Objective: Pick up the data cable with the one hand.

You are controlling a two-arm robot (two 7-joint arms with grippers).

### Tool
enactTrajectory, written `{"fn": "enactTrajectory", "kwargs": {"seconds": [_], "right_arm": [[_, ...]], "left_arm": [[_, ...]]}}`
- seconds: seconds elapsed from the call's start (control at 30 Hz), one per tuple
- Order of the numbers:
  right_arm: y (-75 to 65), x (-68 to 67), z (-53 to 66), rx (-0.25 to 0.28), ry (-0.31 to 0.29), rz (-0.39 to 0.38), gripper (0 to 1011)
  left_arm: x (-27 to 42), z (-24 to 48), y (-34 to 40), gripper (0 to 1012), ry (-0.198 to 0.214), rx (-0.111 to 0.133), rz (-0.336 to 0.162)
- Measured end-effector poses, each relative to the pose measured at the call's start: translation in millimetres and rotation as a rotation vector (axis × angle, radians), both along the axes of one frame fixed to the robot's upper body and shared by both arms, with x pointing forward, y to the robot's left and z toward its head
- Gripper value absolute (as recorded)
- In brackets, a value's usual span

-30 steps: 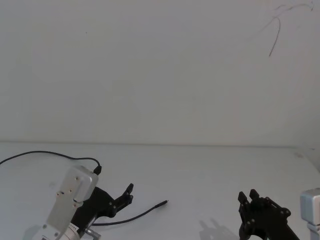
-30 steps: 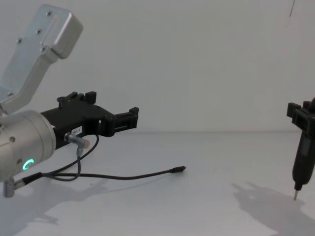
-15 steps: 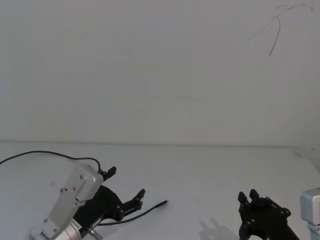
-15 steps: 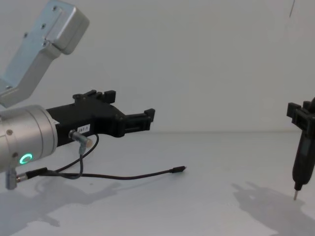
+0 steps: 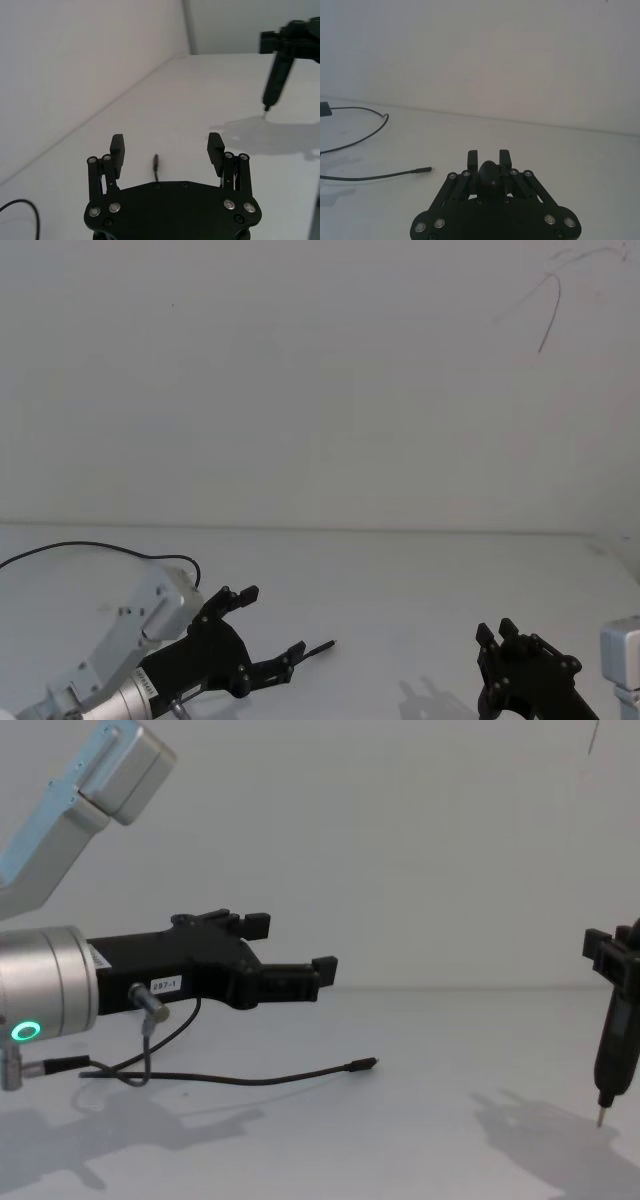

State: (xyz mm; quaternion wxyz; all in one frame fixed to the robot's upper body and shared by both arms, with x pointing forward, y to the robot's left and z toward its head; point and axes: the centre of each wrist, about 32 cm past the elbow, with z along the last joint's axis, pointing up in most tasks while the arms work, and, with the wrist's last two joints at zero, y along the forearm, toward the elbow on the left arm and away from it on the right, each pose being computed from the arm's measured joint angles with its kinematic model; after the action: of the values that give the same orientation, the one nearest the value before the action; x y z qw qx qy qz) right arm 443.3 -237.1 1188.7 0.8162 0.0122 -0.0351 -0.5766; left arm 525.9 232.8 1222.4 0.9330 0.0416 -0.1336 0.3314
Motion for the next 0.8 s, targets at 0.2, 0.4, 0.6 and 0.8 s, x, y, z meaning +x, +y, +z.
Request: {"fn": "enactTrajectory", "kwargs": {"seconds": [0.2,0.4,0.6,0.8], "right_arm": [[0.0,0.0,0.0,0.0,0.0,0.0,251],[0.0,0.0,0.0,0.0,0.0,0.0,251],[0.0,0.0,0.0,0.0,0.0,0.0,251],[0.0,0.0,0.0,0.0,0.0,0.0,251]], "left_arm": [[11.7,3.7,14.1,1001,0.022,0.024,-0.109],[20.7,6.5,26.6,1000,0.034,0.041,-0.179],[28.2,9.4,38.9,1000,0.043,0.061,-0.211],[34.3,10.9,47.1,1000,0.048,0.079,-0.222]]}}
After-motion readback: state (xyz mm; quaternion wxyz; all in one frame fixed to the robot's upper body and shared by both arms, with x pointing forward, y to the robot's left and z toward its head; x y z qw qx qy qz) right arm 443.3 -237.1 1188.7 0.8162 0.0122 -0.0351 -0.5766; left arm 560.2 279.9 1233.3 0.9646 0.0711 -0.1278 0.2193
